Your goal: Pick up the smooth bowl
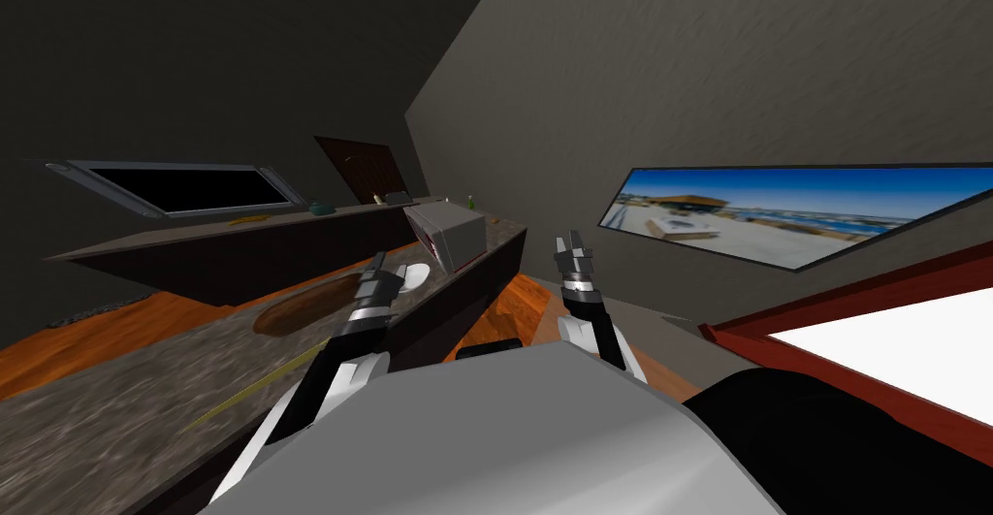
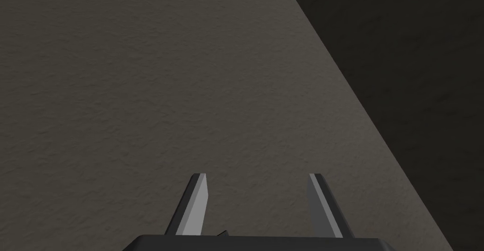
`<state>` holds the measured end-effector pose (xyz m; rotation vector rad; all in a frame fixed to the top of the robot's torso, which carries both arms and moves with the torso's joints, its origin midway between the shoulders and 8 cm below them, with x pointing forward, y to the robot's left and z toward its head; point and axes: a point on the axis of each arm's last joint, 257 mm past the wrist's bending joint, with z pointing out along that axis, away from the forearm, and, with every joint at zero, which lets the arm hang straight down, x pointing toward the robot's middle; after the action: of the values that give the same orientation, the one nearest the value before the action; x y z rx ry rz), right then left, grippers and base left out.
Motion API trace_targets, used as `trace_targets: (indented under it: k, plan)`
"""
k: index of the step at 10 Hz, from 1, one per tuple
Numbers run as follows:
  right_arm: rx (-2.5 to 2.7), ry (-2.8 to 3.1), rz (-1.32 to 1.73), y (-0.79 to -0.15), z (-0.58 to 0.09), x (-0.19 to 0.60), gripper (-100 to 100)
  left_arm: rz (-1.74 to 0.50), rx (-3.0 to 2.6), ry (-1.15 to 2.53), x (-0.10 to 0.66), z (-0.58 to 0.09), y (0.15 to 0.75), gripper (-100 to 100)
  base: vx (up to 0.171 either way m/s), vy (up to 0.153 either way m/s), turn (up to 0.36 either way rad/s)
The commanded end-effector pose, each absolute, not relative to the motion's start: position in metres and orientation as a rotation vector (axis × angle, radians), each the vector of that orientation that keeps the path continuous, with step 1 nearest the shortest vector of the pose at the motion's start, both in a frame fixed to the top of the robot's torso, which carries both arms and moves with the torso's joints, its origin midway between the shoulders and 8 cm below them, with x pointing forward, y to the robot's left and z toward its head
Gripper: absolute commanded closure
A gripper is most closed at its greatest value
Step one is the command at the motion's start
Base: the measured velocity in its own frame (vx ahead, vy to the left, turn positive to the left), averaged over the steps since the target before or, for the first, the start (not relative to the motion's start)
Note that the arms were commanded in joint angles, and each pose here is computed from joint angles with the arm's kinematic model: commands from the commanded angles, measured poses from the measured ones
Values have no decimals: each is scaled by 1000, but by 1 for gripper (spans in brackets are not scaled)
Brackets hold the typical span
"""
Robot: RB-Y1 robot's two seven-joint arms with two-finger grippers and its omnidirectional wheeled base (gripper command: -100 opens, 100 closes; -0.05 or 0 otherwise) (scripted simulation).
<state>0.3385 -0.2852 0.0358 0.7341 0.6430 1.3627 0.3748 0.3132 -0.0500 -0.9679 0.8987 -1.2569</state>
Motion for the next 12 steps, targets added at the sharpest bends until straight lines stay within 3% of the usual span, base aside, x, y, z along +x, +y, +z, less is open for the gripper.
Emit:
trace_targets:
  k: [1, 12]
  plan:
    - [734, 643, 1363, -285, 36, 338, 0, -1250, -994, 911, 376, -55, 316, -100, -12, 33, -23]
    - [734, 643, 1363, -285, 36, 338, 0, -1188, -1274, 992, 372, -102, 349, -100, -27, 47, -40]
